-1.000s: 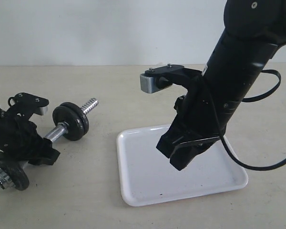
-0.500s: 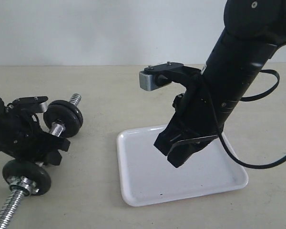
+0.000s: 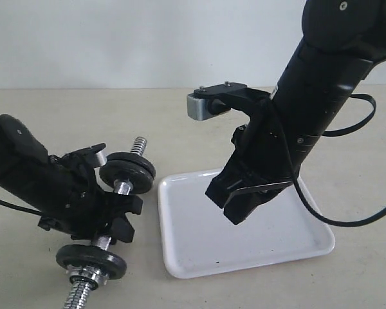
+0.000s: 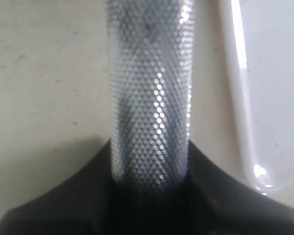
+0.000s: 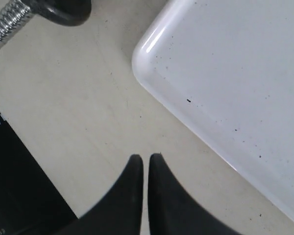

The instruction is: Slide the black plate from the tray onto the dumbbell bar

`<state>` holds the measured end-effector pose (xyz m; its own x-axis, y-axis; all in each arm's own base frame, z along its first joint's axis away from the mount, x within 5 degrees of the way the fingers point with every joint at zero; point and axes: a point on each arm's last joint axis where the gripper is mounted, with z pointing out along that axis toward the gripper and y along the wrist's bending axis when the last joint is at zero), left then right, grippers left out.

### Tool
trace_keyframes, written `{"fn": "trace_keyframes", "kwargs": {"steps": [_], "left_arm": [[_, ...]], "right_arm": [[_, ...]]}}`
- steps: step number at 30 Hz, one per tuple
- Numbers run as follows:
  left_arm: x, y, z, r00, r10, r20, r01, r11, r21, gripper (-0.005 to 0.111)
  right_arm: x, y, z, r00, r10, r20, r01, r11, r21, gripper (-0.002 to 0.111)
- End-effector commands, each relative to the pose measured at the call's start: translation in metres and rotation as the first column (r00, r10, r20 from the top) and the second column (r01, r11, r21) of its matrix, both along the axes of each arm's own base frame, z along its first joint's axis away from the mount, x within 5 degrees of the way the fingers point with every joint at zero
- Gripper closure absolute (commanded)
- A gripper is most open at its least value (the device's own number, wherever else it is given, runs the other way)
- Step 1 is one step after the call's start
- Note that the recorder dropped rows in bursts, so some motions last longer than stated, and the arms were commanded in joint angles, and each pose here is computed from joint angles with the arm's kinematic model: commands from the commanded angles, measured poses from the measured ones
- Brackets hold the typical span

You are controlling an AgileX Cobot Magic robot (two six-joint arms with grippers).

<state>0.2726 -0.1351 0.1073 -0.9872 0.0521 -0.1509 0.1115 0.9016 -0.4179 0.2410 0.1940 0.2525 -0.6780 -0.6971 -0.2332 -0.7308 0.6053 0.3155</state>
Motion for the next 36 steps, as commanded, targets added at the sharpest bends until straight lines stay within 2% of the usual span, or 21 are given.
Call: {"fn": "trace_keyframes", "kwargs": {"steps": [1, 8, 21, 31, 34, 36], "left_arm": [[-0.007, -0.008, -0.011, 0.999, 0.024, -0.038, -0.024, 1.0, -0.013, 0.079], [0.002, -0.008, -0.009, 0.983, 0.185, -0.004, -0.185, 0.982, -0.046, 0.079], [0.007, -0.011, -0.006, 0.957, 0.29, -0.014, -0.289, 0.951, -0.111, 0.079], [0.007, -0.011, -0.006, 0.967, 0.254, 0.009, -0.252, 0.962, -0.108, 0.079], [0.007, -0.011, -0.006, 0.974, 0.227, 0.026, -0.223, 0.969, -0.103, 0.073], [0.007, -0.011, -0.006, 0.979, 0.201, 0.043, -0.196, 0.976, -0.099, 0.062]], "right_arm": [[0.0, -0.001, 0.0, 1.0, 0.0, 0.003, 0.0, 1.0, 0.006, 0.108], [0.0, 0.0, 0.0, 1.0, 0.001, 0.002, -0.001, 1.0, 0.01, 0.108], [0.0, 0.0, 0.0, 1.0, 0.005, 0.003, -0.005, 1.0, 0.013, 0.108], [-0.002, 0.0, 0.0, 1.0, 0.014, -0.016, -0.014, 1.0, 0.008, 0.108], [-0.002, 0.0, 0.0, 1.0, 0.014, -0.016, -0.014, 1.0, 0.008, 0.108], [-0.002, 0.0, 0.0, 1.0, 0.018, -0.014, -0.018, 1.0, 0.008, 0.108]]}}
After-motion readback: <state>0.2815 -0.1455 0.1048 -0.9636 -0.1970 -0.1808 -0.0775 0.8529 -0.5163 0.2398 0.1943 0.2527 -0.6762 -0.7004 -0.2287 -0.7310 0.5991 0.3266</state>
